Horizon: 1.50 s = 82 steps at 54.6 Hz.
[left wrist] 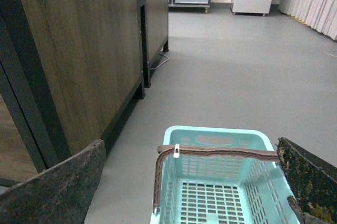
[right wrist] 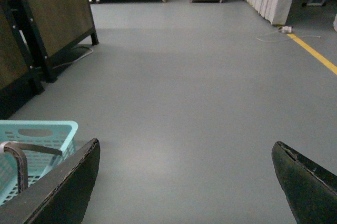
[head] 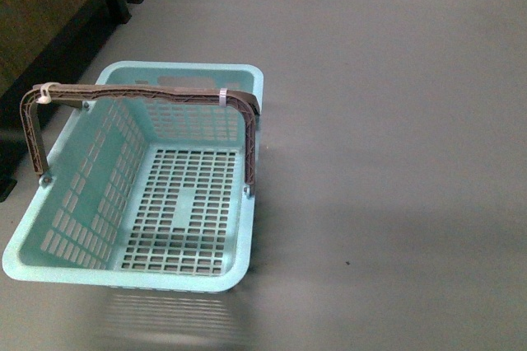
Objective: Pick lemon and mango into basket
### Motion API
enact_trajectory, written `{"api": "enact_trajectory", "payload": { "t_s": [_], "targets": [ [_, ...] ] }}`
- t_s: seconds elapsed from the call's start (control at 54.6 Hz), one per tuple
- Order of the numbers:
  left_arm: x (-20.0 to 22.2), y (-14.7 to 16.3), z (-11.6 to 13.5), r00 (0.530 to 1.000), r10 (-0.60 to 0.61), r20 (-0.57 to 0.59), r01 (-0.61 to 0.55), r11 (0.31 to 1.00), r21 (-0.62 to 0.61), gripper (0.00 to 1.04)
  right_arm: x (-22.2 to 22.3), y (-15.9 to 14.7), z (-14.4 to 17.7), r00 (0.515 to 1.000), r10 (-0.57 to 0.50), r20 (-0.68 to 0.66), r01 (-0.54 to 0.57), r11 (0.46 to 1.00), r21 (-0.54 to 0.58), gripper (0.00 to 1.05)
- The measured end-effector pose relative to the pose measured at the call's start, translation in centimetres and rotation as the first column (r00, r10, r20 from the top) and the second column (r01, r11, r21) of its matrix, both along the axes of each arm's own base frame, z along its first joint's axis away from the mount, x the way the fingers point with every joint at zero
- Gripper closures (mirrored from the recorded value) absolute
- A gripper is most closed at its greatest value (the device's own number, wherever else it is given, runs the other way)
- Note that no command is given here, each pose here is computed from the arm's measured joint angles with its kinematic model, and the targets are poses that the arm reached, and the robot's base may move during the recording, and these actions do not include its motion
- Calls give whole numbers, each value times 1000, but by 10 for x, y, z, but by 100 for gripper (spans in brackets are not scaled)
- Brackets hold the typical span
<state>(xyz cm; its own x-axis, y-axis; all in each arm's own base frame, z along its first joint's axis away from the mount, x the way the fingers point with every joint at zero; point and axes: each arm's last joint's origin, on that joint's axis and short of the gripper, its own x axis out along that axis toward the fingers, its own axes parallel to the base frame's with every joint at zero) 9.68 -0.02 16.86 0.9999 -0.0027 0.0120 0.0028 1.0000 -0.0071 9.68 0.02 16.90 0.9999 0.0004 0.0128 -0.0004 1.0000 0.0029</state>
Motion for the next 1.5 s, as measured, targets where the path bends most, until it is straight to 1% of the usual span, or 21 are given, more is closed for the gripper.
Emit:
{"api": "enact_trajectory", "payload": {
  "t_s": [0.513,0.531,0.568,0.586,0.604,0.641,0.751,0.824,0.843,0.898,0.916,0.952,0.989,1.007,1.026,1.081,1.117,1.191,1.264,1.392,1.502],
  "targets": [
    [0,0,0,1000,6,-2,-6,1000,-2,7,0,0,0,1000,1,0,-1,1000,0,9],
    [0,0,-1,999,28,-27,-29,1000,-9,7,0,0,0,1000,0,0,0,1000,0,9],
    [0,-1,-2,982,121,-144,-128,991,-41,7,0,0,0,1000,0,0,0,1000,0,9],
    [1,-3,-2,972,135,-190,-145,989,-41,7,0,0,0,1000,0,0,0,1000,0,9],
    [1,-4,-2,939,215,-268,-233,972,-37,7,0,0,0,1000,0,0,0,1000,0,9],
    [4,-11,-4,911,253,-325,-283,958,-45,7,0,0,0,1000,0,0,0,1000,0,9],
    [14,-21,0,913,188,-361,-268,946,-184,7,0,0,0,1000,0,0,0,1000,0,9],
    [30,-23,5,915,112,-388,-270,884,-381,7,0,0,0,1000,0,0,0,1000,0,9],
    [31,-23,5,914,117,-389,-275,883,-381,7,0,0,0,1000,0,0,0,1000,0,9],
    [47,-23,1,905,55,-421,-302,780,-548,7,0,0,0,1000,0,0,0,1000,0,9],
    [48,-23,1,904,52,-424,-306,772,-558,7,0,0,0,1000,0,0,0,1000,0,9],
    [56,-24,-3,898,39,-438,-330,718,-613,7,0,0,0,1000,0,0,0,1000,0,9],
    [68,-26,-9,887,24,-460,-367,641,-674,7,0,0,0,1000,0,0,0,1000,0,9],
    [72,-26,-11,884,23,-467,-377,625,-684,7,0,0,0,1000,0,0,0,1000,0,9],
    [82,-29,-16,878,12,-479,-402,563,-722,7,0,0,0,1000,0,0,0,1000,0,9],
    [94,-31,-21,873,6,-487,-421,514,-748,7,0,0,0,1000,0,0,0,1000,0,9],
    [107,-34,-26,870,-2,-492,-439,448,-779,7,0,0,0,1000,0,0,0,1000,0,9],
    [126,-39,-35,864,-4,-504,-468,365,-805,7,0,0,0,1000,0,0,0,1000,0,9],
    [152,-47,-51,835,-4,-550,-528,274,-804,7,0,0,0,1000,0,0,0,1000,0,9],
    [180,-58,-67,803,-14,-595,-578,220,-786,7,0,0,0,1000,0,0,0,1000,0,9],
    [209,-68,-78,786,-17,-619,-602,207,-771,7,0,0,0,1000,0,0,0,1000,0,9]
  ]
}}
